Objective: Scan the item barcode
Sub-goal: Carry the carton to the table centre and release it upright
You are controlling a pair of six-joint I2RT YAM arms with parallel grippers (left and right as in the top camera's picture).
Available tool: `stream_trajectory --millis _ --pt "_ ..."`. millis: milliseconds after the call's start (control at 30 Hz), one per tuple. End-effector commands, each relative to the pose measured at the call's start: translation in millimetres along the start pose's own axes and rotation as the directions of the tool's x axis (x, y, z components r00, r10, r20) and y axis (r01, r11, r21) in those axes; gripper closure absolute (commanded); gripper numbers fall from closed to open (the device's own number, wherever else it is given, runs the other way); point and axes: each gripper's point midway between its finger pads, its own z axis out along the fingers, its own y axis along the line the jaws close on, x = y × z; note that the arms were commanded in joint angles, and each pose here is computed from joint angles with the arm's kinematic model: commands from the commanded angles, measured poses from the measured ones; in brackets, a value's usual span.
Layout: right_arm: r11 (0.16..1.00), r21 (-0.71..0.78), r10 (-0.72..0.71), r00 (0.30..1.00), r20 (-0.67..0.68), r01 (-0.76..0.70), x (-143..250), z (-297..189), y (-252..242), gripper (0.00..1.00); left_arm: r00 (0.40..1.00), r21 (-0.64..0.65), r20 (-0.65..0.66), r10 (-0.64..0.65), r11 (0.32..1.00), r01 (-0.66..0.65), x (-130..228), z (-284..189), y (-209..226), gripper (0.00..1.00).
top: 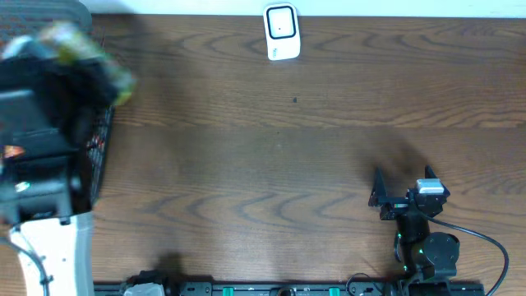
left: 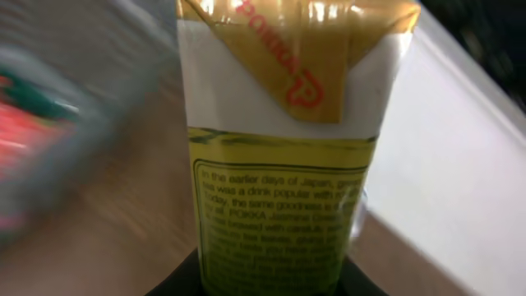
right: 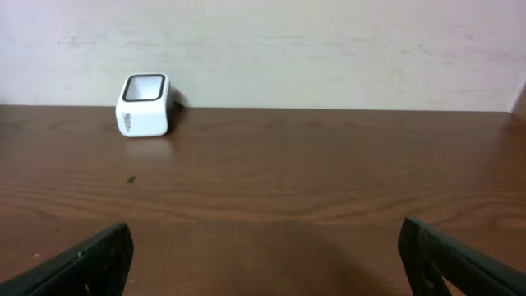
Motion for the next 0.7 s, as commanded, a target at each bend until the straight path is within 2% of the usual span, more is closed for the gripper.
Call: stream_trajectory --millis 0,100,300,533,667 --pt "1.000 0.004 0.003 1.000 0.001 -0.003 0.2 -0.3 -1.1 0.01 0.986 0.147 -0.128 0.110 0.985 -0.091 47.5 13.8 -61.7 0.68" --pt "1.000 0.004 0.003 1.000 0.001 -0.003 0.2 -0.3 -1.1 0.01 0.948 0.185 -0.246 0.203 0.970 -0.159 102.7 35.5 -90.2 0.68" --pt "1.000 0.004 0.003 1.000 0.001 -0.003 0.2 -0.3 -1.1 0.01 0.797 0.279 -0.454 0.399 0.913 -0.298 237.2 73.3 -133.0 0.68" --pt "1.000 0.004 0.003 1.000 0.001 -0.003 0.2 -0.3 -1.1 0.01 0.594 0.408 -0.525 0.609 0.793 -0.452 376.9 93.6 -150.6 0.68" --pt "1.000 0.004 0.003 1.000 0.001 -0.003 0.2 -0.3 -1.1 0.01 0.549 0.436 -0.537 0.641 0.768 -0.470 415.9 98.0 -150.9 0.68"
